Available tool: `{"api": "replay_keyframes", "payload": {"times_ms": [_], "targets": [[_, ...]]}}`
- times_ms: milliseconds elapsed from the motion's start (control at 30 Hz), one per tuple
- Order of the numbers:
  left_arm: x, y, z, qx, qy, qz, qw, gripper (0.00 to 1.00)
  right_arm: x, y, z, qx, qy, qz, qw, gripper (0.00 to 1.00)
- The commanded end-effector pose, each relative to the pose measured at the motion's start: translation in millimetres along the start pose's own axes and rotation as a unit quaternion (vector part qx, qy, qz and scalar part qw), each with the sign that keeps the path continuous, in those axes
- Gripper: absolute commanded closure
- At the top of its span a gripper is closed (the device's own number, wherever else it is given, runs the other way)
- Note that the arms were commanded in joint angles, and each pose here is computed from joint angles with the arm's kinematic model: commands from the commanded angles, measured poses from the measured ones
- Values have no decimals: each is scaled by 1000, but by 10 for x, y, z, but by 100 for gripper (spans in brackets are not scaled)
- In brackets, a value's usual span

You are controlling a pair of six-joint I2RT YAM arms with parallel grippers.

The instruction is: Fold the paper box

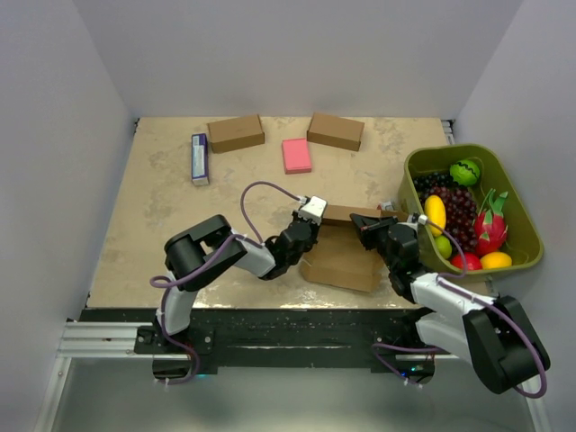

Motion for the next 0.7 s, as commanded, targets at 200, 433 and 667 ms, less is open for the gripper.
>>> {"api": "replay_keyframes", "payload": {"times_ms": [200,433,667], "targets": [[459,-249,3,45,144,52,987,76,-374,-13,-61,-4,-91,3,996,100],[348,-204,13,33,110,18,993,73,-370,6,-92,-10,-90,3,996,100],[58,-171,-143,31,-20,-40,999,30,-373,-1,-97,-8,-88,3,996,100]]}}
Point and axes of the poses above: each gripper's point midway between its finger pads, its own z axis out along the fingers, its own x axis along the line the jaws close on, y = z × x, the point moved 8 cm from there along -z, back along the fingers, and after that the axes turned 10 degrees about -z, right-handed, at the moved point
